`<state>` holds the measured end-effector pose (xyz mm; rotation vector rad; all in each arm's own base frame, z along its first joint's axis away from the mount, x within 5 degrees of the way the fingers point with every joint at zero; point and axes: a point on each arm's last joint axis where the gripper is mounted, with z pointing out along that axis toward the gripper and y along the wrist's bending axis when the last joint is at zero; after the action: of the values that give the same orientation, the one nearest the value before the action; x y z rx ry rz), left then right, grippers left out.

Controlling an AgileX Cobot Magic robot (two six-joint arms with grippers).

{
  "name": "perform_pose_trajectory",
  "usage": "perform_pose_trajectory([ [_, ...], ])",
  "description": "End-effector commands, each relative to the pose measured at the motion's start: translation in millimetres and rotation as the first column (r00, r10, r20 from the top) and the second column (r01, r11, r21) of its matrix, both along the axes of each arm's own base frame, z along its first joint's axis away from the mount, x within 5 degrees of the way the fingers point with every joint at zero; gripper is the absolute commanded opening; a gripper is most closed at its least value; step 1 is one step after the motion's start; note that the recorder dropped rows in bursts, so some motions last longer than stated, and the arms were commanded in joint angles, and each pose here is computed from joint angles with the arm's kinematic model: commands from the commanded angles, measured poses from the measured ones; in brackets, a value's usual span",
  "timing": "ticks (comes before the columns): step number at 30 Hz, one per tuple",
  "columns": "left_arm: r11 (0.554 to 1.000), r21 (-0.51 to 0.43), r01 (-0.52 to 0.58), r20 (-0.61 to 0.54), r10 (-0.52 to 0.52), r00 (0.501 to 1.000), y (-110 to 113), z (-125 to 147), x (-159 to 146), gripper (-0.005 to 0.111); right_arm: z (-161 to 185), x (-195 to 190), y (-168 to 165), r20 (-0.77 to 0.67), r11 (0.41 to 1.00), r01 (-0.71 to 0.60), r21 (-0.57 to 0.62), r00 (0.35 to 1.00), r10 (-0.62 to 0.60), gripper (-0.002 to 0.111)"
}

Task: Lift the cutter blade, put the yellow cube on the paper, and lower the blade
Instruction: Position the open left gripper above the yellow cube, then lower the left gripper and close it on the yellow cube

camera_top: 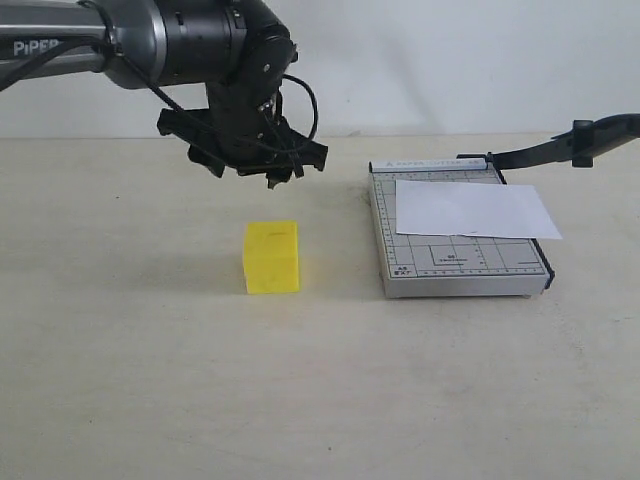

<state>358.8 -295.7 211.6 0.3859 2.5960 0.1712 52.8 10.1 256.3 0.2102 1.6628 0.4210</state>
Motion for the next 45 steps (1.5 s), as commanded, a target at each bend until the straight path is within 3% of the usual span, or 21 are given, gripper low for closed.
perform_pose_trajectory([
  [1, 1.0, 0.029, 0.009, -0.061, -0.008, 0.998, 4.6, 9.7, -10.0, 0.06, 1.3, -0.7, 0.2, 0.015, 1.0, -0.002, 0.023, 1.0, 0.001, 0.001],
  [7, 0.998, 0.056, -0.004, -0.044, 0.007, 0.999, 11.4, 24.0, -12.9, 0.06, 0.1, -1.0, 1.6, -0.005, 0.998, -0.013, 0.06, 1.0, 0.013, 0.001],
  [12, 0.999, -0.053, -0.012, -0.071, 0.008, 0.997, 4.0, 26.0, -16.3, 0.061, -0.5, -1.2, 2.3, -0.02, 0.993, -0.015, 0.115, 1.0, 0.017, 0.001],
  [17, 0.965, -0.256, -0.055, -0.113, 0.027, 0.993, -7.9, 26.0, -15.7, 0.083, -1.1, -1.4, 3.1, -0.033, 0.989, -0.019, 0.149, 0.999, 0.024, 0.001],
  [20, 0.952, -0.292, -0.095, -0.112, 0.064, 0.992, -8.6, 26.7, -14.1, 0.1, -3.0, -2.1, 5.4, -0.062, 0.979, -0.034, 0.2, 0.997, 0.047, 0.001],
  [24, 0.95, -0.291, -0.112, -0.118, 0.081, 0.99, -9.2, 22.5, -13.0, 0.11, -5.3, -2.9, 7.3, -0.094, 0.973, -0.044, 0.228, 0.993, 0.067, 0.001],
  [45, 0.986, -0.059, -0.155, -0.221, 0.139, 0.965, -4.5, -42.3, -7.1, 0.11, -5.2, -2.8, 7.3, -0.092, 0.973, -0.044, 0.228, 0.994, 0.066, 0.001],
])
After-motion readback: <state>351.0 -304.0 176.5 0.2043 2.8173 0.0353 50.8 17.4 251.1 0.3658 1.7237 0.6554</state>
